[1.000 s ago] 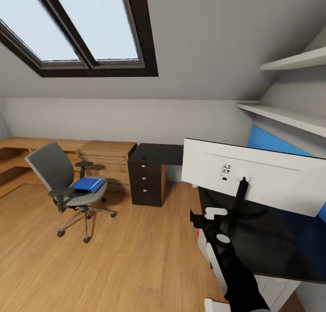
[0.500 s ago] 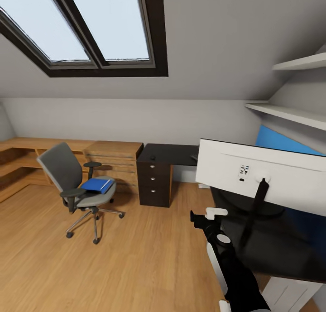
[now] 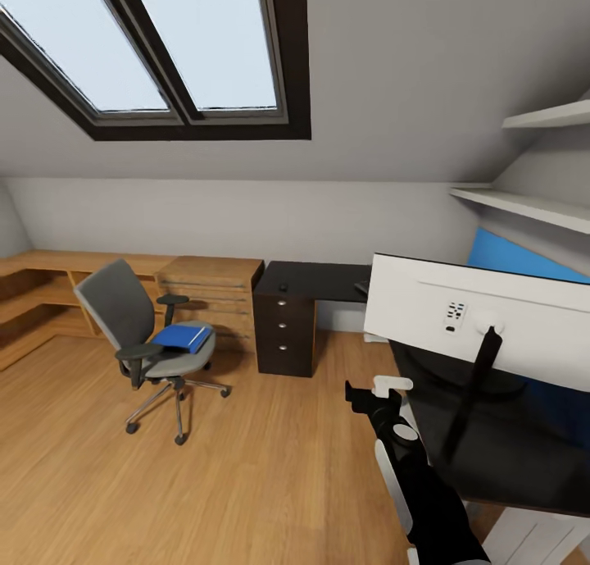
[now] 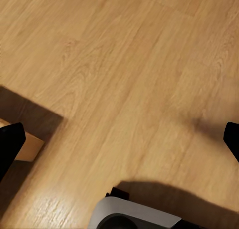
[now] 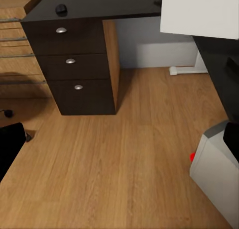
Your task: In the bedroom, organize the workspace by keeping the computer under the desk, ensuring the monitor is on the desk, placing the keyboard on the desk next to the monitor, placing the mouse on the desk next to the keyboard, moving the folder from the swivel chair onto the desk next to the mouse, stacking the notebook on top of the folder with the pen on top of the notebook, and positioning the swivel chair next to the desk.
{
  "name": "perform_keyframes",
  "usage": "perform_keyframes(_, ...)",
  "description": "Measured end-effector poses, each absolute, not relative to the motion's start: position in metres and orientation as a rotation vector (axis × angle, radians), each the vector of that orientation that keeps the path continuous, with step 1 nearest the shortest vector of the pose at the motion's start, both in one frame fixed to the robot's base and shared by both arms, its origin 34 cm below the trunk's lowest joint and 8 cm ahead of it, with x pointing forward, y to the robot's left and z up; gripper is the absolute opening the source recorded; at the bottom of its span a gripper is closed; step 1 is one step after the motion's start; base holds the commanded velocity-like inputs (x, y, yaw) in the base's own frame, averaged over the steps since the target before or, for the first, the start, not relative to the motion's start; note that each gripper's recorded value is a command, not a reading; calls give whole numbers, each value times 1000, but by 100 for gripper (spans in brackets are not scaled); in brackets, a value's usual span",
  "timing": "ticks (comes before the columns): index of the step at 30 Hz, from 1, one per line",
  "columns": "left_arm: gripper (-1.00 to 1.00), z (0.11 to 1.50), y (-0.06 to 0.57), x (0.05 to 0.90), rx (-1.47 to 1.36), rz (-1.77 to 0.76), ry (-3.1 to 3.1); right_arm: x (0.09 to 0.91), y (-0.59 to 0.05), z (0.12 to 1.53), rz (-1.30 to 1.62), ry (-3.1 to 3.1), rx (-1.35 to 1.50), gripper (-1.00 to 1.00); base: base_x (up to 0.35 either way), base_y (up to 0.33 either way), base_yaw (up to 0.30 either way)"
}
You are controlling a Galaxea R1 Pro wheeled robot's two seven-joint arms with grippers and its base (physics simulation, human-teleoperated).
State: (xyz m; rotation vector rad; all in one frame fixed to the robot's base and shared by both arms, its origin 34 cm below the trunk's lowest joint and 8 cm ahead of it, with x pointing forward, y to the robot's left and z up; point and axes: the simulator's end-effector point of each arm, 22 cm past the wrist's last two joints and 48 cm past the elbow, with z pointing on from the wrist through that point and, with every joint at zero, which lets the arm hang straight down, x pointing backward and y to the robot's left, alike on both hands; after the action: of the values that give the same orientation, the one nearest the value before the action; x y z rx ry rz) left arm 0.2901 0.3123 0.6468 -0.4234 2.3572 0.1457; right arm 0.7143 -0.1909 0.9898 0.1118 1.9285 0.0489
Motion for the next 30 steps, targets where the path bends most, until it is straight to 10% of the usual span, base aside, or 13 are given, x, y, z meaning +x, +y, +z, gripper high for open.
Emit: perform_keyframes(30,100,671,313,278,-423,147,2363,702,-195,1032,47,1888,124,100,0,0,0)
